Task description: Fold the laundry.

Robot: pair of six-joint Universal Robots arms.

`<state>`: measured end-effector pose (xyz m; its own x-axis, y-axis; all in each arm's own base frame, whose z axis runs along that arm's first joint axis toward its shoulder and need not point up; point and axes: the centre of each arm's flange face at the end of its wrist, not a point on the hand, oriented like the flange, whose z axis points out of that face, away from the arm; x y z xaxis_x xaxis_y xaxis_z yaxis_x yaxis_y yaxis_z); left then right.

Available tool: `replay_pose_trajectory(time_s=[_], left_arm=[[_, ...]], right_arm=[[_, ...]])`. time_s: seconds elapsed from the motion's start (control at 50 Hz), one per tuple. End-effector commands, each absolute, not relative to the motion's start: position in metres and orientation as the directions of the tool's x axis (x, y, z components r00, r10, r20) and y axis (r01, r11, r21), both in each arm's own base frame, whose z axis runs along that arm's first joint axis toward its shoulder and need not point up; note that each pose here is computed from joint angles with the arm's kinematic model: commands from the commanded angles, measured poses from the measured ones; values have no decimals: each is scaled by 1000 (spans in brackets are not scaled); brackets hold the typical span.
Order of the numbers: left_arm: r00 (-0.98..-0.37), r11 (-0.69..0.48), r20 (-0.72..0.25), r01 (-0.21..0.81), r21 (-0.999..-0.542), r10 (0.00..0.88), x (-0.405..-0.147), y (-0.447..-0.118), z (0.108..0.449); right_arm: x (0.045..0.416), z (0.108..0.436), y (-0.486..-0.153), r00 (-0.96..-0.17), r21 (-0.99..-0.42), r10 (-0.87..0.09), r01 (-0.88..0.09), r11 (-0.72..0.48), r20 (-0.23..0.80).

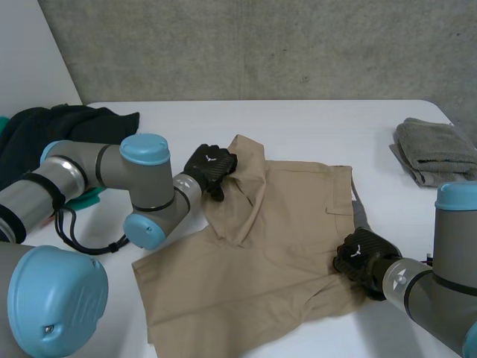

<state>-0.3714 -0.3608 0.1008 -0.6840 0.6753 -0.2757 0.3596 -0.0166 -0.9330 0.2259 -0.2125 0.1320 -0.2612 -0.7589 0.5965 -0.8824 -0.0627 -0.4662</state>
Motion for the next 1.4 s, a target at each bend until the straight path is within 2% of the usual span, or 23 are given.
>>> replay_pose_trajectory(time_s=[0.02,0.26,0.48,0.56,0.6,0.66,0.72,0.84,0.96,1.12,1.26,1.4], left_arm=[[-679,0,-271,370,-929,682,-371,-359,95],[-667,-7,-271,370,-929,694,-379,-351,97],[-716,-19,-298,370,-929,631,-368,-357,122],[-744,-20,-307,367,-930,594,-355,-357,146],[-768,-13,-314,369,-929,558,-339,-359,163],[-792,12,-315,376,-926,522,-316,-358,177],[-798,38,-313,386,-922,514,-304,-351,182],[-797,150,-300,433,-889,524,-287,-323,172],[-803,258,-311,487,-835,508,-274,-307,154],[-807,254,-421,547,-798,414,-263,-313,156],[-743,201,-507,630,-751,437,-266,-307,158],[-727,189,-523,647,-739,445,-263,-297,162]], right_arm=[[223,133,-216,-272,-471,-756,-880,-54,596],[223,130,-217,-272,-468,-760,-882,-48,590],[223,131,-217,-272,-469,-758,-882,-50,592],[223,131,-217,-273,-468,-757,-882,-49,594],[223,131,-217,-274,-469,-757,-882,-48,593],[224,132,-218,-275,-472,-750,-880,-57,602],[225,132,-219,-283,-479,-742,-876,-58,607],[226,138,-223,-353,-533,-730,-846,-18,585],[226,140,-224,-372,-549,-728,-836,-7,576],[226,140,-224,-374,-549,-725,-836,-6,578],[226,142,-224,-378,-550,-721,-835,-5,581],[226,145,-224,-380,-552,-714,-834,-11,588]])
